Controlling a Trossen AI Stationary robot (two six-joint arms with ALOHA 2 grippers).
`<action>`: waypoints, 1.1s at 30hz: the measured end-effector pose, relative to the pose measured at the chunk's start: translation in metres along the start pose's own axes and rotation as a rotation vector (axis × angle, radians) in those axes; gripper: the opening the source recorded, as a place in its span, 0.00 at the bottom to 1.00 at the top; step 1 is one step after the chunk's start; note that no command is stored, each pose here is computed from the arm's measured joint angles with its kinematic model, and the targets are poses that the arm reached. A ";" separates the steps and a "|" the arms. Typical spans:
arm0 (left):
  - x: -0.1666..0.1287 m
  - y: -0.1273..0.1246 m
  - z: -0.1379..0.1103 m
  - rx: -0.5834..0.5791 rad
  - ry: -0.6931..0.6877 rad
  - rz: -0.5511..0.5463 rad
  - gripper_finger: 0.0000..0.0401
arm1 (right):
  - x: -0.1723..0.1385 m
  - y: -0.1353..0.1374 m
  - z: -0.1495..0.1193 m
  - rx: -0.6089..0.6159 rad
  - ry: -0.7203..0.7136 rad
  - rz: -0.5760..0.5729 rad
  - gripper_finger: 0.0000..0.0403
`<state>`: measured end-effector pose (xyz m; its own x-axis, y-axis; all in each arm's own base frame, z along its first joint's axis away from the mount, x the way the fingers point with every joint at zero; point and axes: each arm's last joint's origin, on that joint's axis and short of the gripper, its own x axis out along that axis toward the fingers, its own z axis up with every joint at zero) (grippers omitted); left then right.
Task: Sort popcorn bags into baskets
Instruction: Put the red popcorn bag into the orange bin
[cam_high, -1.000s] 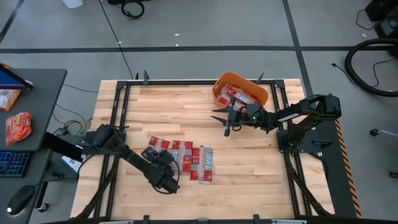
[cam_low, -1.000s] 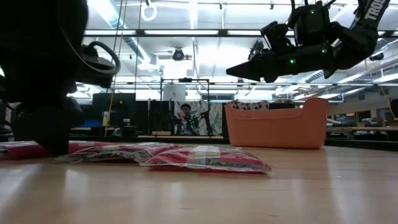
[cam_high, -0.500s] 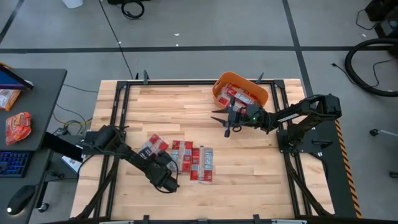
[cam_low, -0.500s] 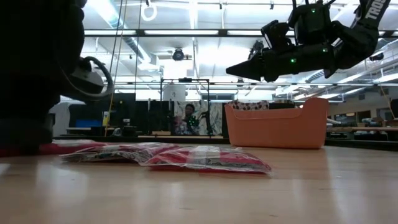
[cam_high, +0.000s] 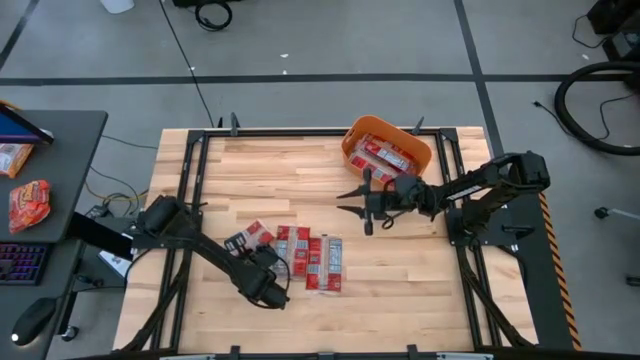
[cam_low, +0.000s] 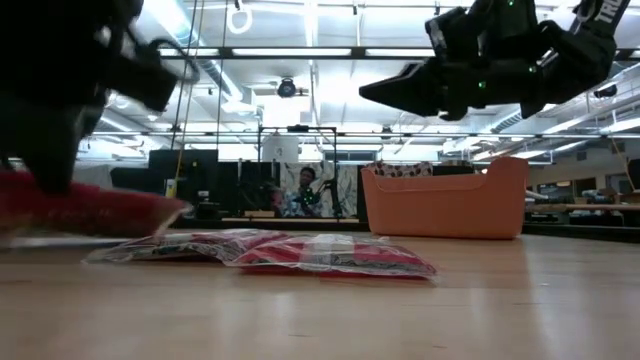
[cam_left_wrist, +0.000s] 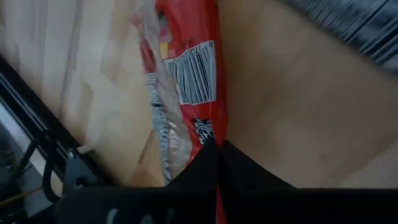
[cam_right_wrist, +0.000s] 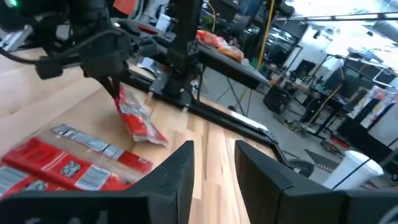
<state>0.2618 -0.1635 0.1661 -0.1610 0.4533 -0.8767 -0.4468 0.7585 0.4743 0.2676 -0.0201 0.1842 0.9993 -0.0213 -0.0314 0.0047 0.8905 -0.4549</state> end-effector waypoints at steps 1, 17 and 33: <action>-0.005 0.003 0.001 -0.003 -0.013 -0.010 0.01 | 0.001 0.002 0.002 -0.001 -0.002 0.007 0.30; -0.074 0.017 0.040 0.090 -0.437 -0.125 0.01 | 0.005 0.024 0.019 -0.004 -0.077 0.153 0.53; -0.092 0.015 0.073 0.234 -0.704 -0.089 0.01 | 0.004 0.035 0.020 -0.011 -0.054 0.197 0.54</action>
<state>0.3339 -0.1594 0.2597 0.5038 0.5186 -0.6908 -0.2204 0.8504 0.4777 0.2729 0.0203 0.1859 0.9814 0.1778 -0.0728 -0.1914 0.8698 -0.4547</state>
